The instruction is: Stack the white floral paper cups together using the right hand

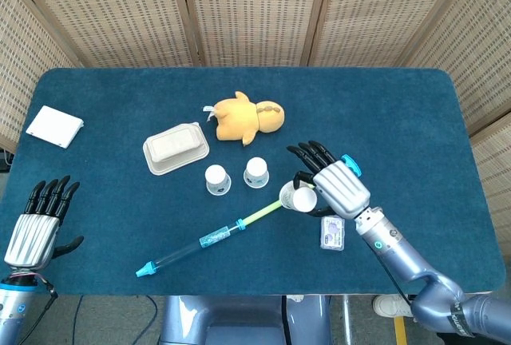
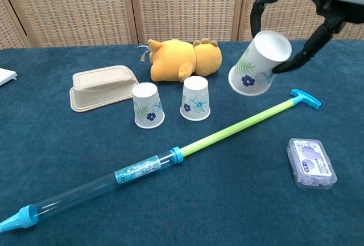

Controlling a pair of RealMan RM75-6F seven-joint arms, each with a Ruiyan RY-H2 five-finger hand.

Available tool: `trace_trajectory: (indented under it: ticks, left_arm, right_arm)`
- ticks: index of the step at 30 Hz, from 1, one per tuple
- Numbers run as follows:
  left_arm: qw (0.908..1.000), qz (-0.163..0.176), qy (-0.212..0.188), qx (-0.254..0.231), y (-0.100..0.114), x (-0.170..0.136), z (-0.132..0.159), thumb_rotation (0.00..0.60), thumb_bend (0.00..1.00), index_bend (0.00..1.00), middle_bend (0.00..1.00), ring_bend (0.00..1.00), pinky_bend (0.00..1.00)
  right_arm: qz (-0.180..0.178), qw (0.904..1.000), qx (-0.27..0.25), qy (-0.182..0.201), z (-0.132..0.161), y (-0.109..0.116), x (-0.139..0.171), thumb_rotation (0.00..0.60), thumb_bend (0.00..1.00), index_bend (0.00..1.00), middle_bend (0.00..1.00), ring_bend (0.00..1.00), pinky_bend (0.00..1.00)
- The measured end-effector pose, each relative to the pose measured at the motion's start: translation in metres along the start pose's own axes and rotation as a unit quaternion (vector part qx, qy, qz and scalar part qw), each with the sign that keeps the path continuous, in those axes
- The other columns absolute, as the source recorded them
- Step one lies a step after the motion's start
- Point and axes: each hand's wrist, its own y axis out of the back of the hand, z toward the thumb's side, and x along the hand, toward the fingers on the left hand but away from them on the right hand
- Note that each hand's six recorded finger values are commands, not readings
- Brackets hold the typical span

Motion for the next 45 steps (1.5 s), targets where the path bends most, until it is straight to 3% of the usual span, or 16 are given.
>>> trace_trajectory:
  ticks: [7, 28, 45]
  left_arm:
    - [1.0, -0.006, 0.006, 0.0, -0.002, 0.001, -0.004, 0.6, 0.02, 0.0, 0.0, 0.0, 0.0]
    - [0.9996, -0.015, 0.024, -0.002, -0.006, 0.008, -0.012, 0.6, 0.02, 0.0, 0.0, 0.0, 0.0]
    - [0.9989, -0.038, 0.025, -0.011, -0.016, 0.015, -0.017, 0.6, 0.02, 0.0, 0.0, 0.0, 0.0]
  right_arm:
    - [-0.003, 1.0, -0.006, 0.006, 0.016, 0.007, -0.024, 0.6, 0.14, 0.64, 0.14, 0.0, 0.05]
    - [0.006, 0.9992, -0.035, 0.021, 0.047, -0.011, -0.093, 0.6, 0.14, 0.65, 0.14, 0.0, 0.05]
    - [0.028, 0.9972, -0.069, 0.006, 0.06, -0.048, -0.147, 0.6, 0.14, 0.64, 0.14, 0.0, 0.05]
